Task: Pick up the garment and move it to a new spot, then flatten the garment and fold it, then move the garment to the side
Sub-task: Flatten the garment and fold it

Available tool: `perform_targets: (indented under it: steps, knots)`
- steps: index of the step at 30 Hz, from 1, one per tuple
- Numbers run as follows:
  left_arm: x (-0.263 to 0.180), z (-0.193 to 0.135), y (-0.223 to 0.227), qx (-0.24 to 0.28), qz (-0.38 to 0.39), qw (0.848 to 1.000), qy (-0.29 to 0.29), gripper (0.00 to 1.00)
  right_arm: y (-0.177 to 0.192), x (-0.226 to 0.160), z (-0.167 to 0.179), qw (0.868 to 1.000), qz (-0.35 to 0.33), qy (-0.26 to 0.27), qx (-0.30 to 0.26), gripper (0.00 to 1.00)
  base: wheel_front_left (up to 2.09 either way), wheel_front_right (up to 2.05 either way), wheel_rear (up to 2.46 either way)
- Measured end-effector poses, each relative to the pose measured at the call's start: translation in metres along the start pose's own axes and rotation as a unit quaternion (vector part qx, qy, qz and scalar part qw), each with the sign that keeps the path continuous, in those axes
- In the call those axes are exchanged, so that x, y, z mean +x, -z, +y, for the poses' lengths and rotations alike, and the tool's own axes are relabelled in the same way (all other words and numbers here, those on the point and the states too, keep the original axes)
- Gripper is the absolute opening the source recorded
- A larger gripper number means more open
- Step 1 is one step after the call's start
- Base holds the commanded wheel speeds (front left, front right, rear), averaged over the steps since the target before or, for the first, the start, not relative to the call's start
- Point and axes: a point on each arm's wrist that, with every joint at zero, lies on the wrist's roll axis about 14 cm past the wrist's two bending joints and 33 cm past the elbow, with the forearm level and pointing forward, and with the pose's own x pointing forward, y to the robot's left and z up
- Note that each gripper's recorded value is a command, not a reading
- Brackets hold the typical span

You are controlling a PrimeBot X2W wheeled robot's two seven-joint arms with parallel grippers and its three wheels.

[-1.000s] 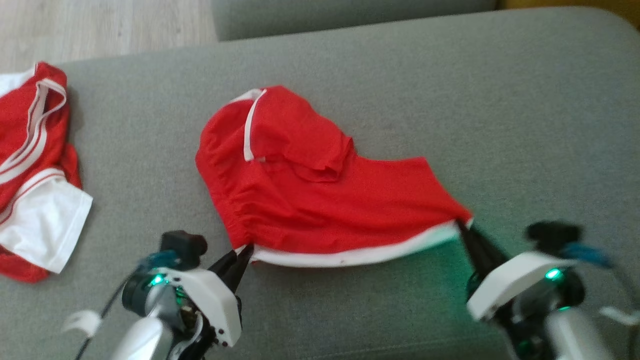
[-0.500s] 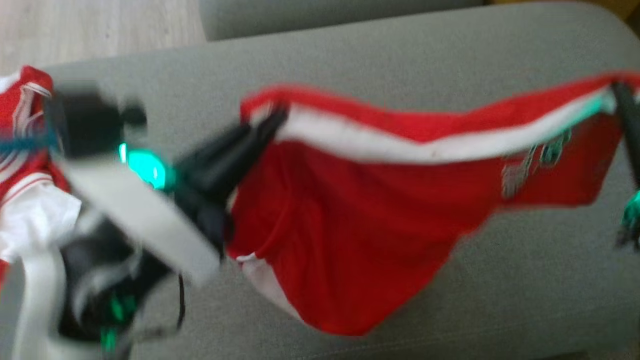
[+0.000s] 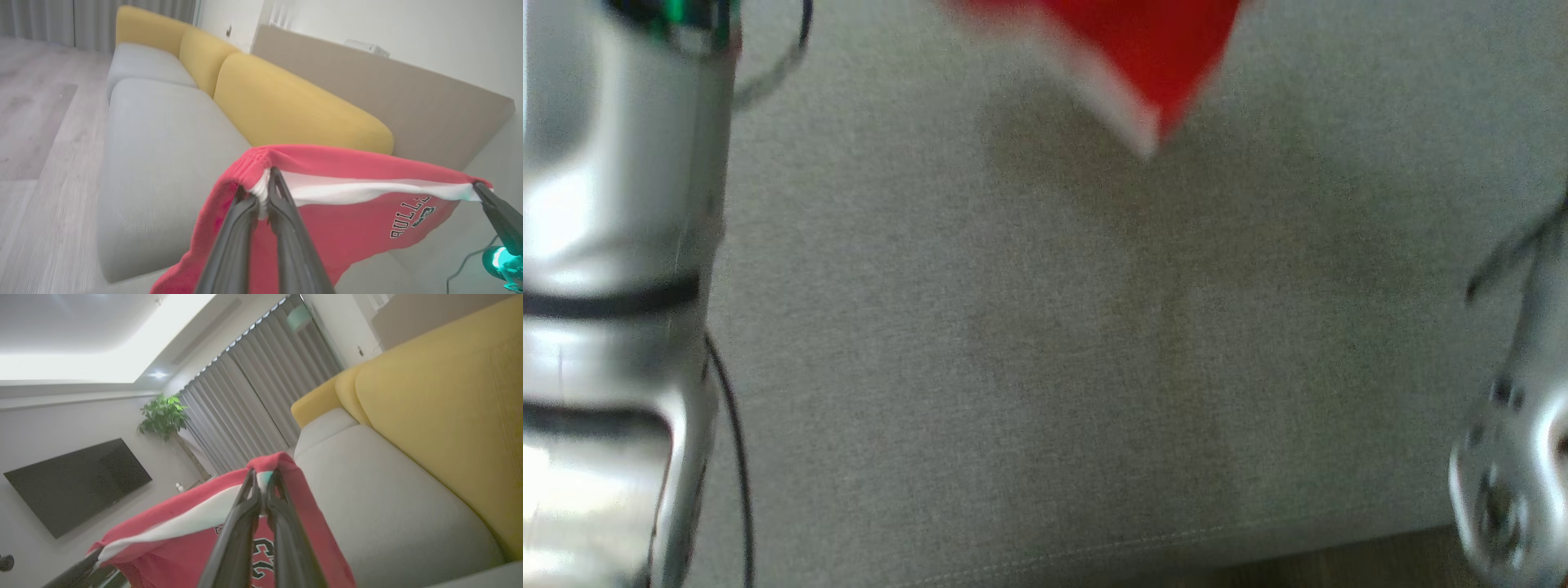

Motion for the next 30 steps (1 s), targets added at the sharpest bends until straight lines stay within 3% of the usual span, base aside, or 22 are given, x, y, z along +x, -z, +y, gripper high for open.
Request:
perform_targets:
  steps: [2, 6, 11, 16, 19, 26, 27, 30]
  knots:
    - [0.018, 0.007, -0.008, 0.011, -0.038, 0.999, -0.01, 0.0, -0.014, 0.023, 0.004, 0.999, -0.037, -0.004, -0.007, 0.0, 0.0, 0.0, 0.0]
    - [0.035, 0.028, 0.005, 0.022, -0.062, 0.997, -0.041, 0.0, -0.008, 0.045, 0.001, 0.998, -0.046, 0.004, -0.031, 0.0, 0.0, 0.0, 0.0]
    - [0.033, 0.066, 0.095, 0.03, 0.028, 0.996, -0.074, 0.0, 0.082, 0.037, -0.03, 0.996, 0.07, 0.041, -0.045, 0.0, 0.0, 0.0, 0.0]
    - [-0.02, 0.077, 0.202, 0.016, 0.165, 0.984, -0.068, 0.0, 0.173, -0.043, -0.082, 0.966, 0.226, 0.091, -0.084, 0.0, 0.0, 0.0, 0.0]
    - [-0.057, 0.074, 0.242, -0.019, 0.212, 0.975, -0.063, 0.0, 0.199, -0.096, -0.103, 0.948, 0.287, 0.11, -0.083, 0.0, 0.0, 0.0, 0.0]
    - [-0.171, 0.034, 0.295, -0.07, 0.277, 0.957, -0.043, 0.0, 0.205, -0.198, -0.094, 0.932, 0.338, 0.118, -0.054, 0.0, 0.0, 0.0, 0.0]
    - [-0.21, 0.021, 0.304, -0.073, 0.293, 0.952, -0.051, 0.0, 0.203, -0.23, -0.089, 0.928, 0.347, 0.126, -0.037, 0.0, 0.0, 0.0, 0.0]
    - [-0.257, -0.009, 0.308, -0.099, 0.307, 0.945, -0.058, 0.0, 0.193, -0.275, -0.083, 0.925, 0.351, 0.147, -0.014, 0.0, 0.0, 0.0, 0.0]
